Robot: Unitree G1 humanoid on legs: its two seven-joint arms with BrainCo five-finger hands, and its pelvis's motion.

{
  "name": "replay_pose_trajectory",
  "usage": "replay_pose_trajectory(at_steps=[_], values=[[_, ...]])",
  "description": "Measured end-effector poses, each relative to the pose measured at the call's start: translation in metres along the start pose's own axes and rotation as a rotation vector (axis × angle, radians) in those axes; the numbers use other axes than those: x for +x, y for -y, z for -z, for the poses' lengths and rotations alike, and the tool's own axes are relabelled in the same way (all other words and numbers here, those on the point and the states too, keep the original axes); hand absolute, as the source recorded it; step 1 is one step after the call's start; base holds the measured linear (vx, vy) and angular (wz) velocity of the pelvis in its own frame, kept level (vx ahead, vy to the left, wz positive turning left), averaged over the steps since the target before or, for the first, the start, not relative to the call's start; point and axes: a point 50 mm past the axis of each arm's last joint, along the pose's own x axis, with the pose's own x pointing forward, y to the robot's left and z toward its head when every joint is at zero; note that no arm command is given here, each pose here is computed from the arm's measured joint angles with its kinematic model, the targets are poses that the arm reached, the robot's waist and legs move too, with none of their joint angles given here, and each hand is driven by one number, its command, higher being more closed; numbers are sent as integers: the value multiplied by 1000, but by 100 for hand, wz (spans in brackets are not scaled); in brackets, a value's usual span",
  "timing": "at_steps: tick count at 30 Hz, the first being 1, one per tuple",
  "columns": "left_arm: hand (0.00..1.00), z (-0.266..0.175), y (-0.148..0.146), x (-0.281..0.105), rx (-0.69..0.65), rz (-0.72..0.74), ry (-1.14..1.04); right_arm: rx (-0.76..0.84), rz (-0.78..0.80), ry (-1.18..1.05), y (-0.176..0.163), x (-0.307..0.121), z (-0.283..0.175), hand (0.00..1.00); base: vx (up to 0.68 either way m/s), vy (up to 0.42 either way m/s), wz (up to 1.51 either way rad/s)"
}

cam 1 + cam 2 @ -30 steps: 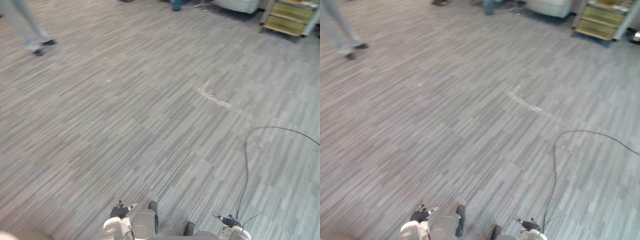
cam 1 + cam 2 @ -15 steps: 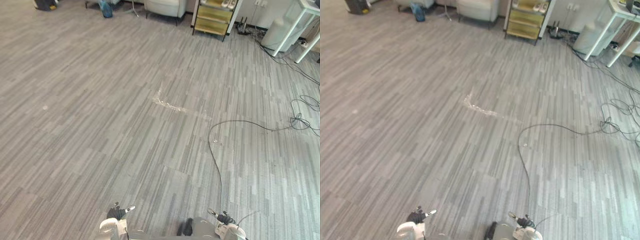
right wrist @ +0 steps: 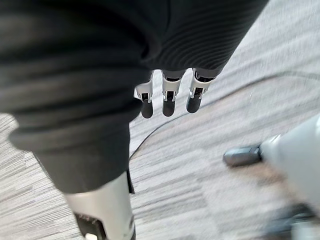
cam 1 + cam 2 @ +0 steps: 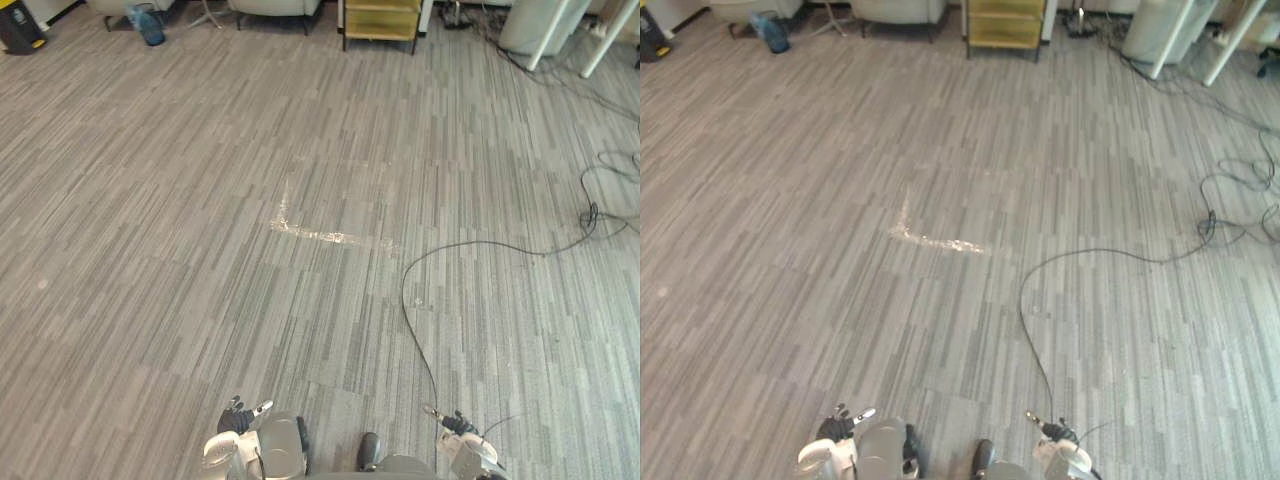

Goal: Pick up cushions and gather them together orderly.

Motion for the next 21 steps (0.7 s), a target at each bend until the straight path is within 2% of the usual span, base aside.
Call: replay_pose_trajectory(at_steps=[7,12,18,21], values=[[0,1,-10,1,6,-25,-19,-14,-35,-30,-9,-2,10,0,578,148,-23],[0,3,-17,2,82,-23,-48,-37,-24,-63,1,-5,24,0,418,9,14],[0,0,-18,3,77,-27,-37,-38,-4,-65,10,-6,25,0,471,-240,73],[0,22,-12,-3,62,-18,-102,-24,25,-53,20,-5,21,0,507,-305,36]])
